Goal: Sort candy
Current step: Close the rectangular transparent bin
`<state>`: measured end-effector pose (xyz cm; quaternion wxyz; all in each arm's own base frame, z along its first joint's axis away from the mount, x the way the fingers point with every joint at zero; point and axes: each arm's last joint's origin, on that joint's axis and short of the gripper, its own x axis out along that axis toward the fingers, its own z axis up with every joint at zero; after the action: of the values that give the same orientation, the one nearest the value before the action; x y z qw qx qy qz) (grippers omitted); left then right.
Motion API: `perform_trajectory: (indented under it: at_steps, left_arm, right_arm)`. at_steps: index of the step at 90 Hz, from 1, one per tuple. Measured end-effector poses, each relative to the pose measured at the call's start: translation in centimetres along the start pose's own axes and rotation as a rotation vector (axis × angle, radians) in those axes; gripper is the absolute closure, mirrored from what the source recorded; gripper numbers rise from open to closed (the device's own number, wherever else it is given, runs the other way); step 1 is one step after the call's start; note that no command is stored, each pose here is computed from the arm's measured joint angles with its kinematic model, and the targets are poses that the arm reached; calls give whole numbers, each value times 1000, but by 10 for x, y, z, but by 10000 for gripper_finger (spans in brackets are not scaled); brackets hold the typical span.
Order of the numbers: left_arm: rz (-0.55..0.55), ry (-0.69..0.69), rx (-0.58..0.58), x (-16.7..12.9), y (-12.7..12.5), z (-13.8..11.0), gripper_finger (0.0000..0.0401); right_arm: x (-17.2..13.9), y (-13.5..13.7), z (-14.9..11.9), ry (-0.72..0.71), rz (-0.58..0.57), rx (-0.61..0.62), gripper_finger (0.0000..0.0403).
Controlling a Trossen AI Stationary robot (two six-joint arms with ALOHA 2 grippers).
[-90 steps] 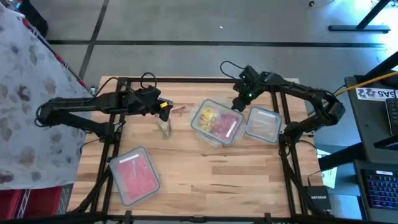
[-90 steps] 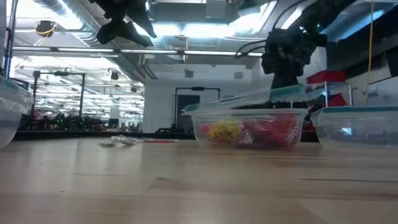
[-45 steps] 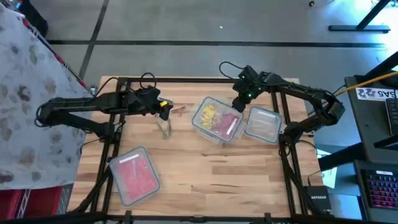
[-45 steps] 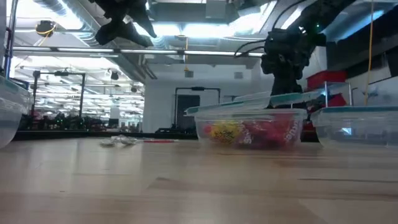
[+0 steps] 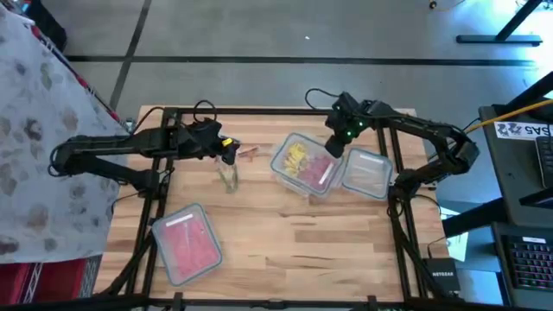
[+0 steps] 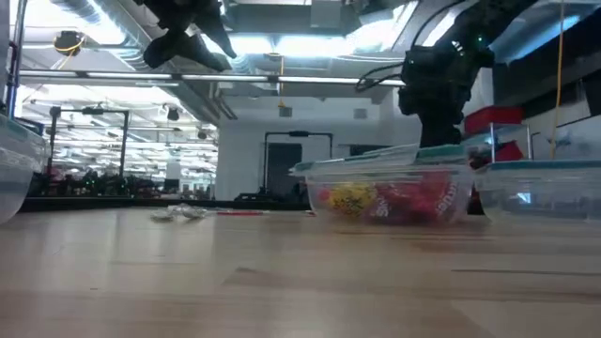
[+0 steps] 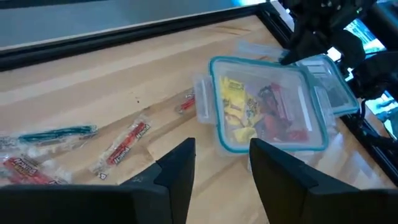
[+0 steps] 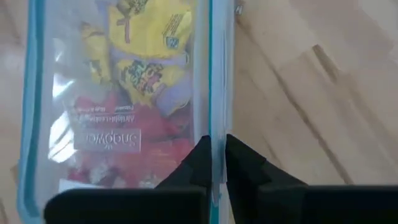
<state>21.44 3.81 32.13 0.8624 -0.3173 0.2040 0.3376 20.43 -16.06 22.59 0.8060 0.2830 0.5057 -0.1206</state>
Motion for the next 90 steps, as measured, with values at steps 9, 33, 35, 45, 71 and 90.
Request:
perform_trajectory:
  at_steps: [9,33,35,45,71,90]
  left_arm:
    - [0,0,0,0,0,0,265]
    - [8,-7,8,0,0,0,265]
    - [9,-8,9,0,1,1,265]
    - [12,-10,8,0,1,1,265]
    - [13,-10,4,1,1,1,265]
    - [13,-10,7,0,1,1,265]
  right_arm:
    - [0,1,-7,66,1,25,375]
    - [-1,-3,-11,118,-142,20,302]
    - [-1,-4,-10,110,-153,13,296]
    - [0,-5,-5,60,-181,-23,272]
    - [0,-5,3,-15,-189,-75,265]
    - [8,-10,17,-114,-204,-104,265]
